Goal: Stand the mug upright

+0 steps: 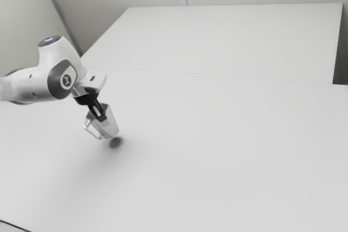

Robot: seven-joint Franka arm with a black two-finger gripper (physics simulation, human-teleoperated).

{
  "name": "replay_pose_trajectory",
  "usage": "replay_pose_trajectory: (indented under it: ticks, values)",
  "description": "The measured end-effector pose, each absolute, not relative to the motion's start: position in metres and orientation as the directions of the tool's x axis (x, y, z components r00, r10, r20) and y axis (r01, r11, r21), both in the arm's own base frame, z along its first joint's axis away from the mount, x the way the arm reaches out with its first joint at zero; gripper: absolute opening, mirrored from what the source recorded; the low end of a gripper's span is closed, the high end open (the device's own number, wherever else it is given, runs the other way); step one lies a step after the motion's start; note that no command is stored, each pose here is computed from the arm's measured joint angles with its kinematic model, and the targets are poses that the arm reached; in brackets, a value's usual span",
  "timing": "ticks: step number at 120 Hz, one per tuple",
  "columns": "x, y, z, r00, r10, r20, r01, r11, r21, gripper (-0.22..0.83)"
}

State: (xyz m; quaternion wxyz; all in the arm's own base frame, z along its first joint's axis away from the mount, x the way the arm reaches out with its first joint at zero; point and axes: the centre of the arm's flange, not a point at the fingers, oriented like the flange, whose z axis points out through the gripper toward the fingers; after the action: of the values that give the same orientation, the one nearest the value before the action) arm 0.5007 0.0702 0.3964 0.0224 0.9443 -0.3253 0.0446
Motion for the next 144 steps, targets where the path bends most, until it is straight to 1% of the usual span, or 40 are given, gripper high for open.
replay_pose_trajectory:
  ticks: [42, 51, 74, 89, 97, 105, 113, 122, 136, 144]
  values:
    - [0.502, 0.071, 0.369, 0.819, -0.566, 0.095, -0.569, -0.822, 0.007, -0.16]
    - [0.502, 0.071, 0.367, 0.824, -0.559, 0.096, -0.562, -0.827, 0.009, -0.08]
    - [0.501, 0.071, 0.367, 0.832, -0.546, 0.098, -0.550, -0.835, 0.011, 0.23]
    - [0.502, 0.067, 0.371, 0.831, -0.546, 0.103, -0.550, -0.835, 0.008, 0.39]
    - [0.503, 0.064, 0.387, 0.831, -0.543, 0.117, -0.547, -0.837, 0.000, 0.45]
    - [0.505, 0.059, 0.415, 0.847, -0.516, 0.129, -0.520, -0.854, -0.003, 0.50]
    - [0.508, 0.047, 0.457, 0.856, -0.495, 0.145, -0.498, -0.867, -0.019, 0.53]
    - [0.513, 0.038, 0.512, 0.869, -0.464, 0.173, -0.465, -0.885, -0.038, 0.55]
    - [0.523, 0.027, 0.574, 0.890, -0.415, 0.190, -0.416, -0.909, -0.039, 0.58]
    - [0.541, 0.017, 0.604, 0.897, -0.400, 0.189, -0.402, -0.915, -0.032, 0.59]
